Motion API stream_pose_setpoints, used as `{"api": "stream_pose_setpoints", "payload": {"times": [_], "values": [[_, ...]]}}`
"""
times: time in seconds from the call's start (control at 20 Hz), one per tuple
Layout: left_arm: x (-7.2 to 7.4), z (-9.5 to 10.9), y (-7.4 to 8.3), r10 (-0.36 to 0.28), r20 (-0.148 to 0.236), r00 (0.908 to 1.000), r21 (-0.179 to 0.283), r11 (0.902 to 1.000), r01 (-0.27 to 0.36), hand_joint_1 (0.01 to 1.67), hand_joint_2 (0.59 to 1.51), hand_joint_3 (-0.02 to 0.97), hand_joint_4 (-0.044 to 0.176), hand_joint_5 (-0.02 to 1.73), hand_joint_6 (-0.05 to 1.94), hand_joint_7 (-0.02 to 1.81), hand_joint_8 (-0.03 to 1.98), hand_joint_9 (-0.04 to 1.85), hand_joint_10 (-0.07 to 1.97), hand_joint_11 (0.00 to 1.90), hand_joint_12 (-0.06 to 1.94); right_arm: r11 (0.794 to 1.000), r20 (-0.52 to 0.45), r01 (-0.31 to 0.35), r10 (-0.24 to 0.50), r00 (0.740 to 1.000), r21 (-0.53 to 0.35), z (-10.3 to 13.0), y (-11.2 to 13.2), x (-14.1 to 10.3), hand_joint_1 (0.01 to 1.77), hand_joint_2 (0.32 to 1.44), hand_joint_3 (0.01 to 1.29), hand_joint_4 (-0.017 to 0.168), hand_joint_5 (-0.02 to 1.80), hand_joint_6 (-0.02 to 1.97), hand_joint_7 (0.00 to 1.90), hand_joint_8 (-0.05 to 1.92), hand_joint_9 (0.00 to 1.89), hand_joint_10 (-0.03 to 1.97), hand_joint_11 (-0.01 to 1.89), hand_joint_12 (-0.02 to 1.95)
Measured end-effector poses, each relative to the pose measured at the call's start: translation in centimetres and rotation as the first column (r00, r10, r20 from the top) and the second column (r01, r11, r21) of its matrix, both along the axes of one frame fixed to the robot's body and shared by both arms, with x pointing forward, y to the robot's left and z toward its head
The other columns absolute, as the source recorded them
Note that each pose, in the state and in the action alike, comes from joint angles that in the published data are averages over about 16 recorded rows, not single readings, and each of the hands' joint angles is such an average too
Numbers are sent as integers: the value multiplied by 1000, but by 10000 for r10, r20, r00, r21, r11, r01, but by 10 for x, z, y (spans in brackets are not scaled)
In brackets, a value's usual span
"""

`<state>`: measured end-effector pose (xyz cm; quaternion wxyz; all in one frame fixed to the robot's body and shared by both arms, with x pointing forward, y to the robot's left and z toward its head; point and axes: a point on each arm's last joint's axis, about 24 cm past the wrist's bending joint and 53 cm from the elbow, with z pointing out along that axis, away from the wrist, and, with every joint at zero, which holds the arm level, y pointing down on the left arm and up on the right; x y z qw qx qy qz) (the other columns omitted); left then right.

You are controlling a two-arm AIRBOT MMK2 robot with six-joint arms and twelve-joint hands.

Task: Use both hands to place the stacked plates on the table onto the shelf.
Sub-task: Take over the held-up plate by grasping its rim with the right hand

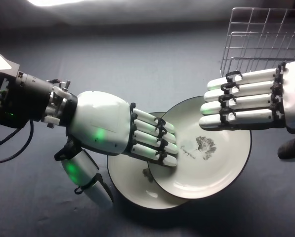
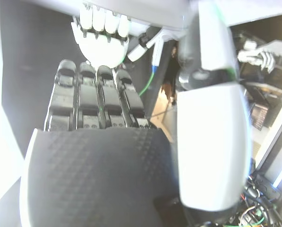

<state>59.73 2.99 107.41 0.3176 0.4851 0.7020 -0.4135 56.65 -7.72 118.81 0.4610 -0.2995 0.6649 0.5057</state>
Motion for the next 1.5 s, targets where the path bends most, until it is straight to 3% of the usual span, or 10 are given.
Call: {"api": "stream_pose_setpoints", "payload": {"times": [0.2,0.4,0.9,1.5], "values": [[2,5,-7,73,-25,10000,-172,9998,-74,18,1084,19,4,0,0,-12,-18,9,-11,16,-20,10000,-98,46,-46,9999,-56,-4,3,2,1232,1012,26,4,15,20,18,7,13,-1,19,115],[4,10,-12,124,-30,9999,-291,9995,-125,18,1087,18,3,2,6,-12,-16,11,-10,16,-20,9998,-258,89,-93,9996,-155,-12,7,3,1358,1017,26,4,17,20,18,6,15,-1,19,316],[7,14,-16,165,-20,9999,-384,9991,-165,17,1086,18,-2,5,14,-12,-12,14,-7,17,-21,9989,-714,134,-166,9973,-453,-37,21,6,1388,1059,26,2,19,20,22,6,29,-1,12,777],[7,14,-16,185,-27,9998,-386,9991,-185,18,1077,19,-2,9,13,-12,-12,15,-5,17,-20,9985,-780,225,-263,9966,-496,-53,40,25,1383,1077,26,1,16,20,23,6,48,4,12,791]]}}
